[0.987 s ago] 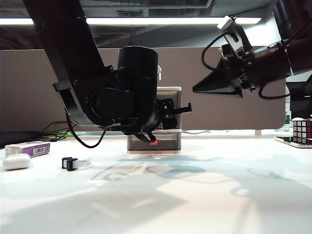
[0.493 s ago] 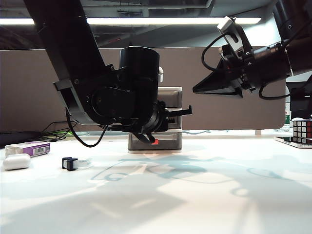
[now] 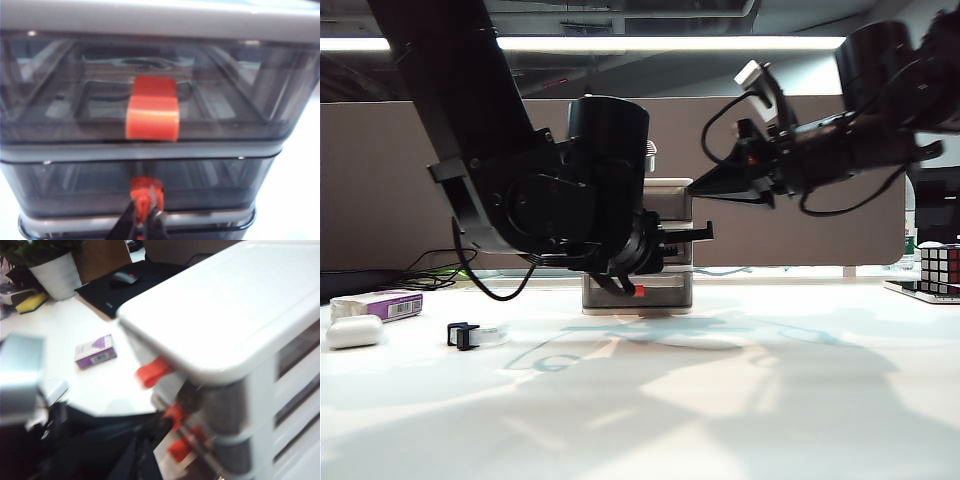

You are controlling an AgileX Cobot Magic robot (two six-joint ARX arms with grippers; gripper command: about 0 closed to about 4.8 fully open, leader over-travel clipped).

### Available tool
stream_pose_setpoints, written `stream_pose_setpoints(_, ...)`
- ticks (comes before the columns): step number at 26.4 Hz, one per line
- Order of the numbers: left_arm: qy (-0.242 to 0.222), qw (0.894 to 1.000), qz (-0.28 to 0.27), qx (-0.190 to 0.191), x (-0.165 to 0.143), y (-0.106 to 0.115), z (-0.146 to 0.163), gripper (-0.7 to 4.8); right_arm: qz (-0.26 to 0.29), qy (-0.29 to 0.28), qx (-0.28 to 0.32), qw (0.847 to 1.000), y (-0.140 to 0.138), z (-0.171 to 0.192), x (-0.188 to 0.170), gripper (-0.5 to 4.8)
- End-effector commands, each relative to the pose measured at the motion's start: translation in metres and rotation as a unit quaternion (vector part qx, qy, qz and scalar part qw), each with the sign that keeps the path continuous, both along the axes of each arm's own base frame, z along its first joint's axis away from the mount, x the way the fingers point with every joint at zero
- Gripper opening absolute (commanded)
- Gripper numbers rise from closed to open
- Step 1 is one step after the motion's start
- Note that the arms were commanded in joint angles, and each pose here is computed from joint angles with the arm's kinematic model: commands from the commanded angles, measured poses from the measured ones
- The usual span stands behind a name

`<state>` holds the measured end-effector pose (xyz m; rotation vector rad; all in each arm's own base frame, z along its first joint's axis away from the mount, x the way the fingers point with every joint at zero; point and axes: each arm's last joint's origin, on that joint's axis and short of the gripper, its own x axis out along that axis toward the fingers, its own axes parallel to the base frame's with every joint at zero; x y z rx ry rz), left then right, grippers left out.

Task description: Open the second layer of the drawer on the table, pick up the transparent tape on the table and put it in, and finally close the drawer.

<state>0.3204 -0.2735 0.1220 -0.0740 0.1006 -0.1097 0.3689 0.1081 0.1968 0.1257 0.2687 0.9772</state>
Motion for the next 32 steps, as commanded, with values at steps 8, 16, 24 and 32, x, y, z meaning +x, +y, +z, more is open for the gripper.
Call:
stream_pose_setpoints(8,0.025,0.999,-0.002,0.019,-0.009,0.005,-0.01,-0.06,0.038,0.002,0.014,0.999,0.021,0.005,0.028,-0.05)
stream_pose_setpoints(16,0.026,0.999,-0.003,0.02,-0.012,0.006,-0.008,-0.06,0.017,-0.001,0.009,1.0,0.029,0.002,0.037,-0.05)
stream_pose_setpoints(24,0.037,0.999,-0.01,0.022,-0.024,0.009,-0.011,-0.06,-0.02,0.002,0.0,1.0,0.03,0.0,0.04,-0.05)
stream_pose_setpoints(32,0.034,0.998,-0.037,-0.027,-0.031,0.015,-0.006,0.0,-0.022,0.003,-0.001,1.0,0.032,-0.001,0.039,-0.05)
